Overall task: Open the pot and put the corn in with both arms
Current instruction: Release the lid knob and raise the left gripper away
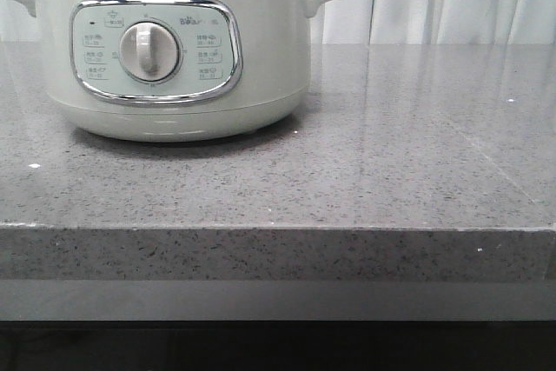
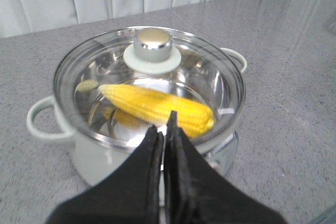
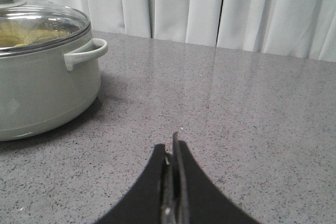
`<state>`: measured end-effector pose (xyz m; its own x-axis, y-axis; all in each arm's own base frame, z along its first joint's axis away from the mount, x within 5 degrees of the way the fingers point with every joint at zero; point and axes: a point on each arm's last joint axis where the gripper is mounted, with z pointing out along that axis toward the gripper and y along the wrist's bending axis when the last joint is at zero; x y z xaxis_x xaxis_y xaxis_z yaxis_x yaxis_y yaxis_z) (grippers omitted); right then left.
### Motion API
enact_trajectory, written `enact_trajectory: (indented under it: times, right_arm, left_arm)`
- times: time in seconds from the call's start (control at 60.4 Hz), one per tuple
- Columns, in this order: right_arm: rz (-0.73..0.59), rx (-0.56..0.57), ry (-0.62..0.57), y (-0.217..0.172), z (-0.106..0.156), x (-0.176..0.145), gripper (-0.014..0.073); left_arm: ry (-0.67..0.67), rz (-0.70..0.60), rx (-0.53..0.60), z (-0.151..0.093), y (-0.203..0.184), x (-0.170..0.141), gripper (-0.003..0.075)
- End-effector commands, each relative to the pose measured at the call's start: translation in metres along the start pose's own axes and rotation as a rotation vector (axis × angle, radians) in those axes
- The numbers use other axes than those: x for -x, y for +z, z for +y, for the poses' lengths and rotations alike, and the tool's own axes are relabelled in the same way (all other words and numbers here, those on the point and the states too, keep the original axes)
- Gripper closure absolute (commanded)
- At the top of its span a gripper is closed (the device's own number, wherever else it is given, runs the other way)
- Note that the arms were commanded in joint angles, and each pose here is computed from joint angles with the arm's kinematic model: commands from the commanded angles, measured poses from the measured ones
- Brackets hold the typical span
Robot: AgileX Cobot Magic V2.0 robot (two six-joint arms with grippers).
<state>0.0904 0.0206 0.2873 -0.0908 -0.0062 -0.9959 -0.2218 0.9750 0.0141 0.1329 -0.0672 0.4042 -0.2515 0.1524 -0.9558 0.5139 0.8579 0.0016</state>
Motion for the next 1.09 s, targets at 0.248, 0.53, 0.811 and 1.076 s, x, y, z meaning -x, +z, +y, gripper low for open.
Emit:
enact_trajectory:
  times: [0.248,0.53,0.811,1.076]
  right_arm:
    - [-0.107,-0.023,-0.007,-0.002,-0.002,0.017,0.0663]
    - [-0.107,-0.023,-0.007,-0.002,-0.002,0.017,0.0663]
    - [-0.103,-0.022,-0.007,-0.002,-0.002,0.017,0.0663]
    - [-0.103,-0.022,-0.007,-0.002,-0.002,0.017,0.0663]
  left_arm:
    - [-0.034,-0.285,0.012,-0.016,-0.076,-0.072,0.0738]
    - [-0.011,-0.451,0.007,-0.025,-0.112,-0.122,0.0738]
    - [-0.021,-0.398,0.006,-0.023,-0.101,-0.120,0.0738]
    - [-0.021,-0.398,0.006,-0.023,-0.101,-0.120,0.0738]
